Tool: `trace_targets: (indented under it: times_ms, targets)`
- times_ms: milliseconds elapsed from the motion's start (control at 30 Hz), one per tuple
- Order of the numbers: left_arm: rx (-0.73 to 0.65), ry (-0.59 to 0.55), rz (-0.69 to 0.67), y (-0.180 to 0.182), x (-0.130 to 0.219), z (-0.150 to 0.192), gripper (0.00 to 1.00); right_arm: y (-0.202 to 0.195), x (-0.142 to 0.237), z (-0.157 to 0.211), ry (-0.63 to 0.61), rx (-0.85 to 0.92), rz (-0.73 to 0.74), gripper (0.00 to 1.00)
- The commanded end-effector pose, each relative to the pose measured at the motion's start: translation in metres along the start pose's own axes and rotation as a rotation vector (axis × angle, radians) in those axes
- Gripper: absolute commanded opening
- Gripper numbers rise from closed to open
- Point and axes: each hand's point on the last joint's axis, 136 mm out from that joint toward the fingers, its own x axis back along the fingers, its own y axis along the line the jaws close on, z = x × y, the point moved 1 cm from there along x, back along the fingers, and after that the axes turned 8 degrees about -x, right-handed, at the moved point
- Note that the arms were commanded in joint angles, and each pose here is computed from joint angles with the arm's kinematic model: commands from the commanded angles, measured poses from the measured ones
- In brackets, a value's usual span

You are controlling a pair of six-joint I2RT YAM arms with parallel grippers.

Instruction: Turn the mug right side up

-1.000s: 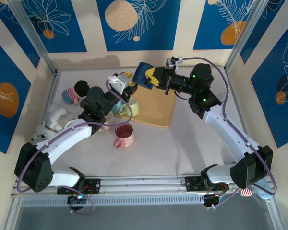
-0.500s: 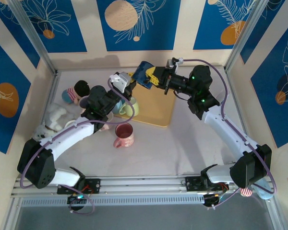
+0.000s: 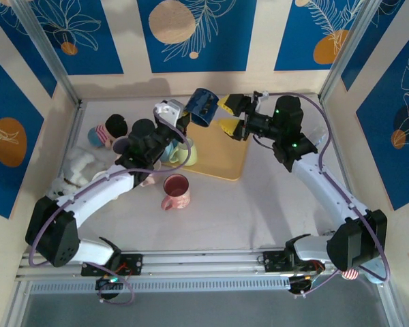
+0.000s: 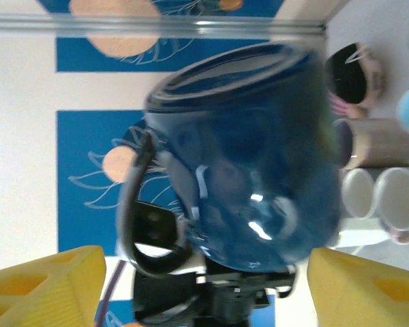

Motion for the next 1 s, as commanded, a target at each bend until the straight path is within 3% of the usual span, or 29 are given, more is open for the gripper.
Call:
trace_targets:
  times_ms: [0, 167, 500, 767, 967]
  targets:
    - [0.078, -0.104, -0.064, 0.017, 0.018, -0.062, 0.00, -0.016, 0.027, -0.007, -0.087, 0.084, 0.100, 0.78]
    - [0.096, 0.166, -0.033, 0.016, 0.039, -0.044, 0.00, -0.033, 0.063, -0.022, -0.174, 0.222, 0.278, 0.76]
    - [0.221, 0.712, 0.123, -0.015, 0.108, 0.006, 0.00, -0.075, 0.097, -0.036, -0.125, 0.306, 0.506, 0.71]
    - [0.384, 1.017, 0.209, -0.066, 0.128, 0.043, 0.00, -0.100, 0.102, -0.039, -0.070, 0.286, 0.552, 0.68]
    - [0.433, 1.139, 0.230, -0.101, 0.120, 0.066, 0.00, -0.110, 0.107, -0.042, -0.082, 0.306, 0.595, 0.68]
